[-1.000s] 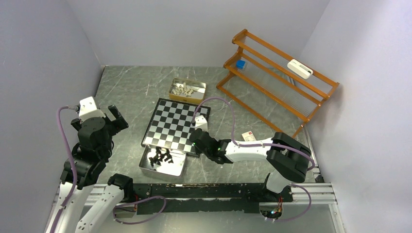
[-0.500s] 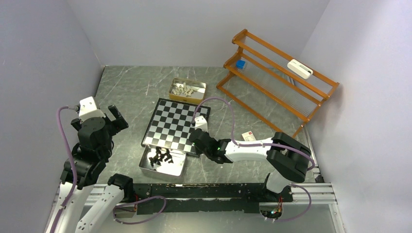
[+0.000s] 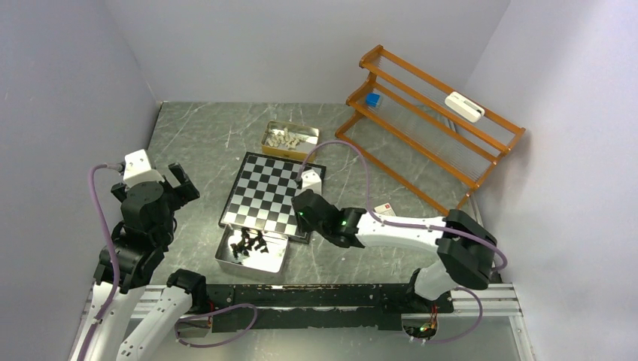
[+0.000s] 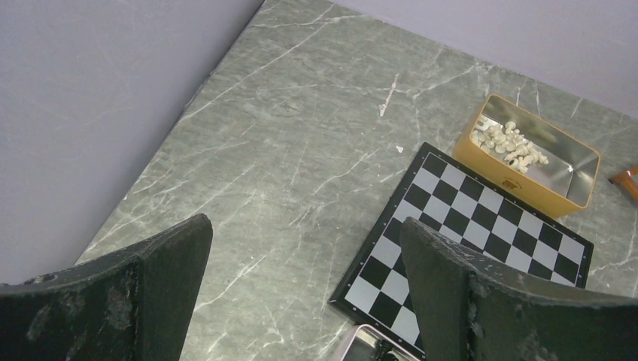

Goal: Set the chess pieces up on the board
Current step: Place the chess piece on the chessboard, then pick up the chess piece from the storage box.

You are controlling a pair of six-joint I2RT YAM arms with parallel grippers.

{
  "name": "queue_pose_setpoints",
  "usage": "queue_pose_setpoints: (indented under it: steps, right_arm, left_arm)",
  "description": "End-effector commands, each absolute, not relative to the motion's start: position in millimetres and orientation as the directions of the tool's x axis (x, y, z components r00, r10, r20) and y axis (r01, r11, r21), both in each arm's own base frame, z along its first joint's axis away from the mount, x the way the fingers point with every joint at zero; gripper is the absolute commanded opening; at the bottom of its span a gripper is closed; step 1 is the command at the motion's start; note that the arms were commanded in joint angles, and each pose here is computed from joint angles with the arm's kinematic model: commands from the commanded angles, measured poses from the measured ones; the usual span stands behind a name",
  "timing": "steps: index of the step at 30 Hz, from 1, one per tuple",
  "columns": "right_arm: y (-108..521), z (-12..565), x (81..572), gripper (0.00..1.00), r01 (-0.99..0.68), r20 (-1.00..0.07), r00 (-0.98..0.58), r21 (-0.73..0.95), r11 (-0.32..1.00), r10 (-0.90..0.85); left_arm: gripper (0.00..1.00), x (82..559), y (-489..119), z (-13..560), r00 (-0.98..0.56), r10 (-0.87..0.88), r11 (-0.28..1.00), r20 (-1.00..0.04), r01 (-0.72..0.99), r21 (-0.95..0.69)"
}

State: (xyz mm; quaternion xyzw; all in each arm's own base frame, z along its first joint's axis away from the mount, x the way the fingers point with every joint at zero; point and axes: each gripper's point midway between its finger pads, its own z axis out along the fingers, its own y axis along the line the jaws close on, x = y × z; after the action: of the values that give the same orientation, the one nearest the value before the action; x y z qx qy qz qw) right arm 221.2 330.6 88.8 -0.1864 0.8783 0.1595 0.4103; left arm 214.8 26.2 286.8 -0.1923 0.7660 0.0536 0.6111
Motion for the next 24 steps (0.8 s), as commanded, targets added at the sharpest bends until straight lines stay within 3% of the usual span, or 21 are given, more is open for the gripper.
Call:
queue_pose_setpoints:
  steps: [1,14,24]
  right_arm:
    - [339,135,218,0.36,-0.472,-0.807,-0.581,0.223,0.853,-0.111]
    - [390,168,178,0.32,-0.628,-0.784,-0.604,0.358,0.691,-0.143]
    - [428,133,136,0.31,-0.720,-0.743,-0.583,0.285,0.633,-0.330]
  left_arm:
    - [1.00,218,18,293,-0.160,-0.222,0.936,-0.962,-0.311,-0.164]
    - [1.00,212,24,297,-0.147,-0.229,0.927,-0.962,-0.335,-0.170]
    - [1.00,207,33,298,-0.132,-0.242,0.908,-0.961,-0.380,-0.176]
